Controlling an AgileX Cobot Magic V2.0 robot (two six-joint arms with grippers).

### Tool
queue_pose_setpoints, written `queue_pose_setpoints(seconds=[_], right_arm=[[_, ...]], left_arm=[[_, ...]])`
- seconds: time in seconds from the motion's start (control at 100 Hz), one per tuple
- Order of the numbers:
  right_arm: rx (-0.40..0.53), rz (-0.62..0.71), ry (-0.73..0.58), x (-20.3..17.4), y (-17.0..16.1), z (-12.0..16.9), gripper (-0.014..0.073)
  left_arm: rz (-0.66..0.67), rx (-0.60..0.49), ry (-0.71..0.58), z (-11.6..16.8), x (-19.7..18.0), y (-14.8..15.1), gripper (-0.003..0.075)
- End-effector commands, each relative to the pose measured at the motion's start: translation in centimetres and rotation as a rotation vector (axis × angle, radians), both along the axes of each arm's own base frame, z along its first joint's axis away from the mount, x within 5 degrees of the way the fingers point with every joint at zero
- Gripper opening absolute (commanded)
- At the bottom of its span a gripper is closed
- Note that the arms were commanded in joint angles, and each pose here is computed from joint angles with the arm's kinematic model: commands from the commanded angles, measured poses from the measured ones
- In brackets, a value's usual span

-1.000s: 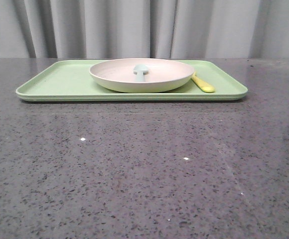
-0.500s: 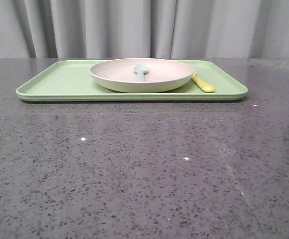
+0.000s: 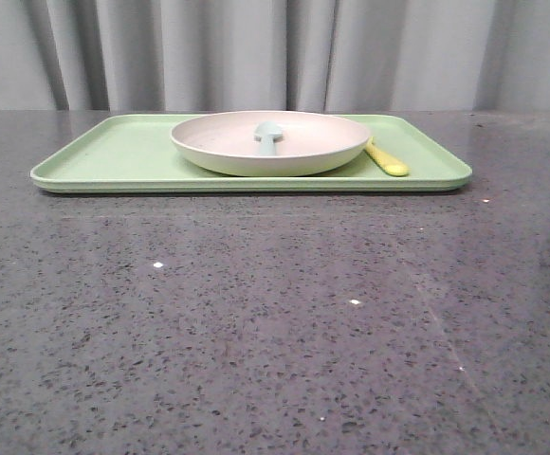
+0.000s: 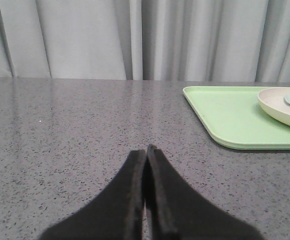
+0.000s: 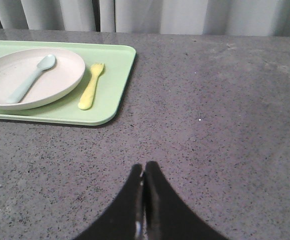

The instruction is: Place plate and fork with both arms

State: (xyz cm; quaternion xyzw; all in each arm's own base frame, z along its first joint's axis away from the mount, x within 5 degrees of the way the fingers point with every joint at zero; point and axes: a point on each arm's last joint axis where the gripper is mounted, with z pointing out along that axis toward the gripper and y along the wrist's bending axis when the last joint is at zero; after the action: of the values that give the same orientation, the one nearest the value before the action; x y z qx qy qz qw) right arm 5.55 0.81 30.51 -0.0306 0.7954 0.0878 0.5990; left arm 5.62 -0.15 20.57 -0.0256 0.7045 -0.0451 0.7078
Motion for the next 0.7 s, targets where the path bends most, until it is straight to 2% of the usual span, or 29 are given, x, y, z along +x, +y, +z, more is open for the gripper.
queue_pose_setpoints(seconds=[0.0, 0.15, 0.28, 0.41, 0.69], right_arm=[[-0.007, 0.000, -0.091, 0.1, 0.0, 1.4, -0.0066], [-0.080, -0.029, -0.179, 0.4, -0.3, 1.9, -0.0066], [-0.057, -0.038, -0.253, 0.9, -0.1, 1.2, -0.0066], [0.002, -0.050, -0.312, 1.2, 0.0, -0.8, -0.0066], [0.042, -0.099, -0.354, 0.9, -0.3, -6.1, -0.0066]], left_arm=[[0.003, -0.007, -0.104, 0.5, -0.3, 0.0, -0.0020], [0.003, -0.007, -0.104, 0.5, -0.3, 0.0, -0.0020], [0.003, -0.007, -0.104, 0.5, -0.3, 0.0, -0.0020], [0.003, -0.007, -0.104, 0.5, -0.3, 0.0, -0.0020], [0.003, -0.007, -0.104, 0.5, -0.3, 0.0, -0.0020]])
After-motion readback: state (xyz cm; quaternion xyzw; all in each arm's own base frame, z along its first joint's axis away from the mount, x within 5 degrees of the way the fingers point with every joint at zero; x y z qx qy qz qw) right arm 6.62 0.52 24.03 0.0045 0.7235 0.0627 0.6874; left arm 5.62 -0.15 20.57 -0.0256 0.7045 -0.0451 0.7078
